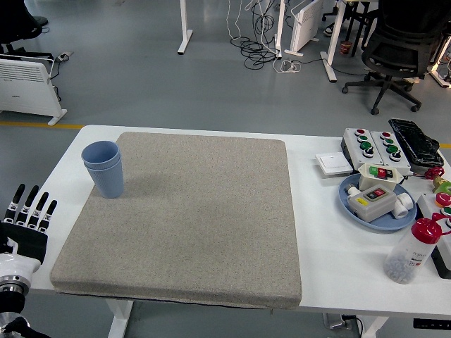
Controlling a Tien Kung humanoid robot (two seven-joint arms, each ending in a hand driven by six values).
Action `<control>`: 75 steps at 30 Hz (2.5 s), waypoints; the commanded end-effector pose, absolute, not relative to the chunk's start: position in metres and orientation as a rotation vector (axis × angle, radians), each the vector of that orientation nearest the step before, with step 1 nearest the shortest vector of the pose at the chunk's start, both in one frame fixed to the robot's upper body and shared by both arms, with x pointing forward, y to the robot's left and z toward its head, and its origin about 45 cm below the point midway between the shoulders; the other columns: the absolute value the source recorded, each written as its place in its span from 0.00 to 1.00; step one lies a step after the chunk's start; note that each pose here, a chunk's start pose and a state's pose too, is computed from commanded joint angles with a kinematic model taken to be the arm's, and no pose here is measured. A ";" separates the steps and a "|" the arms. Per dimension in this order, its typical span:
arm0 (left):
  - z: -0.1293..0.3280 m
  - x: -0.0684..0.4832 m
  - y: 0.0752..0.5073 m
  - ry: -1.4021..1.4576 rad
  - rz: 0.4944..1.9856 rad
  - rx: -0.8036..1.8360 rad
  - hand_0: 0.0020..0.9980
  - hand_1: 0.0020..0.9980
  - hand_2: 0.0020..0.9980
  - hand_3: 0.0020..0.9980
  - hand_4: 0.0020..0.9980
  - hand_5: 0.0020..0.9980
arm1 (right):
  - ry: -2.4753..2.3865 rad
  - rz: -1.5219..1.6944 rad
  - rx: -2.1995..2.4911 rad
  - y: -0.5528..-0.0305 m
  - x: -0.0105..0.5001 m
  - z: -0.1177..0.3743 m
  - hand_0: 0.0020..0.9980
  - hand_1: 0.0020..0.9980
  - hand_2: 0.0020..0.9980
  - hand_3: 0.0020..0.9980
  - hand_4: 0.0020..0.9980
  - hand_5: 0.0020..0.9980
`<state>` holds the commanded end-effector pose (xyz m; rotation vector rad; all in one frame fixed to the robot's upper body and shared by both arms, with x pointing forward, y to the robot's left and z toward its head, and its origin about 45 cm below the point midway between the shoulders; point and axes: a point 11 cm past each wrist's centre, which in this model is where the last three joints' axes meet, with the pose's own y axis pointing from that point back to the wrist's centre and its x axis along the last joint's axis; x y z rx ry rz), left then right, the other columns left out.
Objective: Push cup pick cup insert cup
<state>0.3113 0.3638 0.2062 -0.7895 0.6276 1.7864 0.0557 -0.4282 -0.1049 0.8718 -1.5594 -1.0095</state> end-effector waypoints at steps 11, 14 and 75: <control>0.208 0.316 0.362 0.617 1.774 -0.796 0.79 0.78 0.76 0.77 0.51 1.00 | -1.571 -1.006 0.879 -0.429 0.060 -0.104 0.75 0.68 0.68 0.57 0.09 0.49; 0.208 0.317 0.364 0.613 1.773 -0.802 0.79 0.78 0.77 0.77 0.51 1.00 | -1.571 -1.000 0.882 -0.430 0.062 -0.104 0.75 0.69 0.68 0.57 0.09 0.49; 0.178 0.305 0.393 0.600 1.800 -0.691 0.87 0.86 0.88 0.84 0.58 1.00 | -1.512 -0.964 0.884 -0.432 0.057 -0.103 0.74 0.68 0.68 0.56 0.09 0.49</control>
